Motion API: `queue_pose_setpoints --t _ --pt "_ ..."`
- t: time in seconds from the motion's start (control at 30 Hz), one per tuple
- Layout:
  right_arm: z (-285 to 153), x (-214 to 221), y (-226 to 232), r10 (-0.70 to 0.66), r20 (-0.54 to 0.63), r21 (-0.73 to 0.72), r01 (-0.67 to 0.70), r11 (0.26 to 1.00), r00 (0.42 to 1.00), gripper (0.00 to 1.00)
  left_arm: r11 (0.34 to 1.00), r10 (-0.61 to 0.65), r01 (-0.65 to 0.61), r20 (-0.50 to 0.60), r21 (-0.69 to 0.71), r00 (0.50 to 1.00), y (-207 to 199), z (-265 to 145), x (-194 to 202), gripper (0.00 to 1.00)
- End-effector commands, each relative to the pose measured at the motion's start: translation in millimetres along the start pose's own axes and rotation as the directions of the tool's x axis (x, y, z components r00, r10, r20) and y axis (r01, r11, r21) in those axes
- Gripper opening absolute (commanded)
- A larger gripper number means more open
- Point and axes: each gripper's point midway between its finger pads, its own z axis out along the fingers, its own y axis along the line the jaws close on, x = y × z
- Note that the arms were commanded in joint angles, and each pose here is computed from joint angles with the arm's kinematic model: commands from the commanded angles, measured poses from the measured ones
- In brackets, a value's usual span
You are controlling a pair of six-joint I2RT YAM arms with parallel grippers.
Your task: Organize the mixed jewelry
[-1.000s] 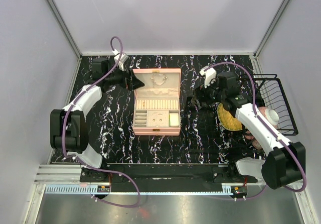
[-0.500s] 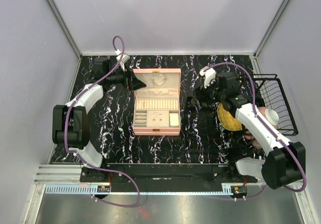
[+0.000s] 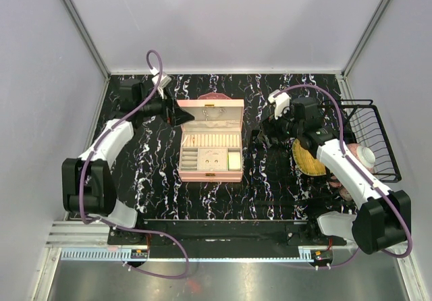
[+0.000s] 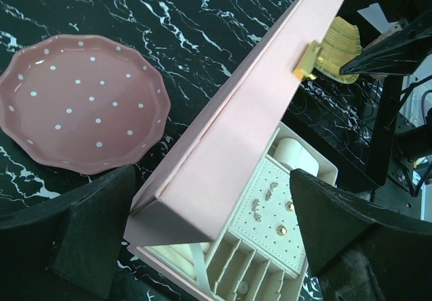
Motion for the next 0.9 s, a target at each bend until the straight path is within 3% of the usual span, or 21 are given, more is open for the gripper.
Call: queue_pose_setpoints --t 0.0,0.7,0.87 --pt "1 -7 -1 -0.023 0.035 -0.002 0.023 1.000 0.999 1.00 0.995 0.097 -0.097 0.021 0.002 0.995 -21 -15 -12 0.99" --pt "2 -3 -4 -0.034 0.018 0.007 0.034 0.999 0.999 1.00 0.989 0.116 -0.117 -0.013 -0.089 0.993 -59 -48 31 0.99" --pt "4 -1 -5 -0.035 0.011 0.009 0.035 0.999 0.999 1.00 0.974 0.169 -0.181 -0.099 -0.133 0.981 -61 -29 54 0.99"
